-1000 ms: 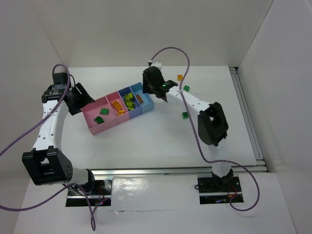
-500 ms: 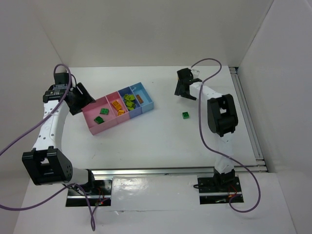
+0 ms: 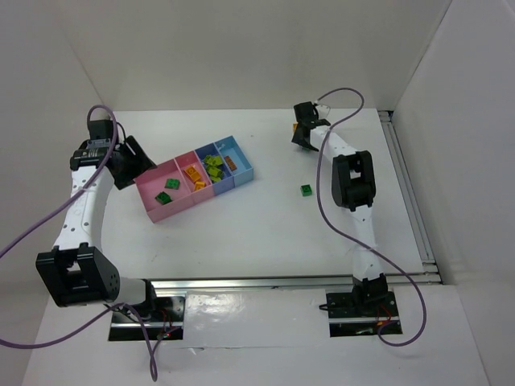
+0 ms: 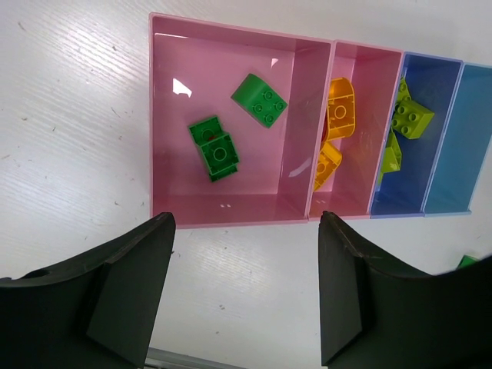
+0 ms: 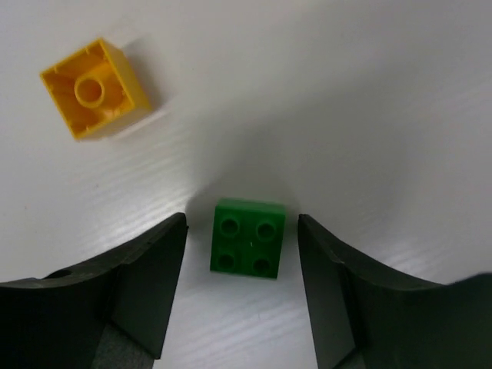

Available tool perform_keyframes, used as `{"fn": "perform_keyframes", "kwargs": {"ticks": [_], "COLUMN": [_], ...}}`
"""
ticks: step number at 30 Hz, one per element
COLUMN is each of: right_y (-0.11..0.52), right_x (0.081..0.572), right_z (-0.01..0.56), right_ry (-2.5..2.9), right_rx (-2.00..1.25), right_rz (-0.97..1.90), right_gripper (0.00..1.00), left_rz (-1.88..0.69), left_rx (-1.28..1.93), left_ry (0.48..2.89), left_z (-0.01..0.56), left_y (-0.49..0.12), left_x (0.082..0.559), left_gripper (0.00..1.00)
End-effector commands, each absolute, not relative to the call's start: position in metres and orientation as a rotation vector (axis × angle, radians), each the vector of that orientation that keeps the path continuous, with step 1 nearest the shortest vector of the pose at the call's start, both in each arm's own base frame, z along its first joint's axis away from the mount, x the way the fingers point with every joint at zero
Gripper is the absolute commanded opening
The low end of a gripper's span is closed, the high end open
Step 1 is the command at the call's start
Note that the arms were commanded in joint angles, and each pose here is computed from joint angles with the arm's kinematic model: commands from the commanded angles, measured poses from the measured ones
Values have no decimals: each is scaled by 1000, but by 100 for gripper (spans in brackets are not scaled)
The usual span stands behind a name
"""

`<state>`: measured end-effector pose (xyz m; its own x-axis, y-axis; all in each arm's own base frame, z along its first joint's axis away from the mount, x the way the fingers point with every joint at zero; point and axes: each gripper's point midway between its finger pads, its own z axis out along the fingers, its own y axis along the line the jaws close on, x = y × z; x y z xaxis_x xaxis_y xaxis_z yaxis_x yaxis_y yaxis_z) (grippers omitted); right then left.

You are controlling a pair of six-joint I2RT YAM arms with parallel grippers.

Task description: Sort the legos into containers by color

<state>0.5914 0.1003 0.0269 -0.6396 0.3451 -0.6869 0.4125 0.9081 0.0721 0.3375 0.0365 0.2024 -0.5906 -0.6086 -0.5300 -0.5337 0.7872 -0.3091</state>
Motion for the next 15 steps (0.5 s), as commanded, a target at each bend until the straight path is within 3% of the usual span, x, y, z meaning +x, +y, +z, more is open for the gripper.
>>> {"fn": "perform_keyframes", "kwargs": {"ticks": [1,7,15], "right_y": [94,101,145], "right_x": [597,595,561], "right_z": [24,40,133], "right_ry": [2338,2308,2189], "right_rx": [565,553,444], "right_rz": [-150,-123,23], "right_gripper": [65,33,28], "left_rz": [-139,-137,-137], "left_rx": [-798,-801,-801], "left_ry": [2288,2297,2297], "left_z": [221,220,220], "left_y": [39,39,39], "left_x": [337,335,335], "left_gripper": [77,77,77]}}
